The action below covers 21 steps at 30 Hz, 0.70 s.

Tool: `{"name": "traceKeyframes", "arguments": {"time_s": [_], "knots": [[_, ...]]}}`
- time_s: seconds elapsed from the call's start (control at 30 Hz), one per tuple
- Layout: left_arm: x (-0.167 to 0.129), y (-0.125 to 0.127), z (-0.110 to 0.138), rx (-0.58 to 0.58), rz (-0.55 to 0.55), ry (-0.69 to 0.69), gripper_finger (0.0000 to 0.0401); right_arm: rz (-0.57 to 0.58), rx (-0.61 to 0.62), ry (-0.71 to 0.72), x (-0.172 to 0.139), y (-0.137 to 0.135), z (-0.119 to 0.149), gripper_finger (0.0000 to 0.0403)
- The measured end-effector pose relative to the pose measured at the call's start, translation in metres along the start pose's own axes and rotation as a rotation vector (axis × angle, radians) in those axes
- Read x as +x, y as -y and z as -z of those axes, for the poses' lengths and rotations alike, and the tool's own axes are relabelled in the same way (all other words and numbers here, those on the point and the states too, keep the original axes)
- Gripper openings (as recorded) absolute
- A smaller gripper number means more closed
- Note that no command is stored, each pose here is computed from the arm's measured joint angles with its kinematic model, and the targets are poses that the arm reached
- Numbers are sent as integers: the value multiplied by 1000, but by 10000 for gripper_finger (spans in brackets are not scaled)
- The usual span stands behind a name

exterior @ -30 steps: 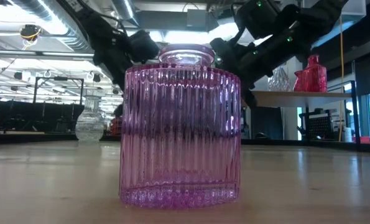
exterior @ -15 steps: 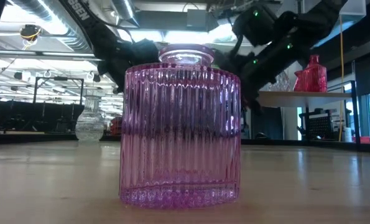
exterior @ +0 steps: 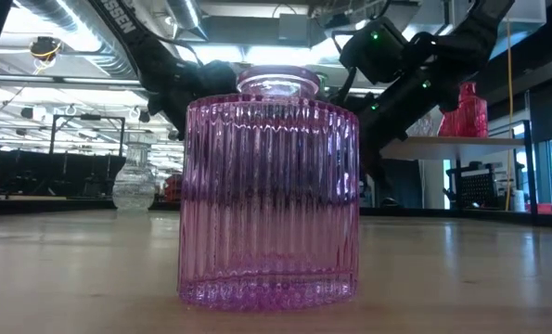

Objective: Sort vases onto shelf
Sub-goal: Put the green vase on the shelf aligned with the other green vases

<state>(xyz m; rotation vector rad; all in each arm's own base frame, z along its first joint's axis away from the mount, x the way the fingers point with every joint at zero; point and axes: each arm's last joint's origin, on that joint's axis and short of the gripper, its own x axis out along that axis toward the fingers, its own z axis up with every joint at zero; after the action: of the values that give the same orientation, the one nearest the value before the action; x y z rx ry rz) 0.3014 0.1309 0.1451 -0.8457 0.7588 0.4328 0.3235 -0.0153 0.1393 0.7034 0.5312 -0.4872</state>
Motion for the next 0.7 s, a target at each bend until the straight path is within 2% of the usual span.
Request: {"name": "traceKeyframes", "arguments": {"time_s": [0.13,0.43,0.7], "knots": [[9,1,0,-28,63,-1,0,8,16,-8,2,4,-2,72],[20,3,11,-55,18,-39,0,10,48,-15,5,8,-5,72],[20,6,8,-44,79,-33,0,7,45,-30,5,8,-4,72]]}}
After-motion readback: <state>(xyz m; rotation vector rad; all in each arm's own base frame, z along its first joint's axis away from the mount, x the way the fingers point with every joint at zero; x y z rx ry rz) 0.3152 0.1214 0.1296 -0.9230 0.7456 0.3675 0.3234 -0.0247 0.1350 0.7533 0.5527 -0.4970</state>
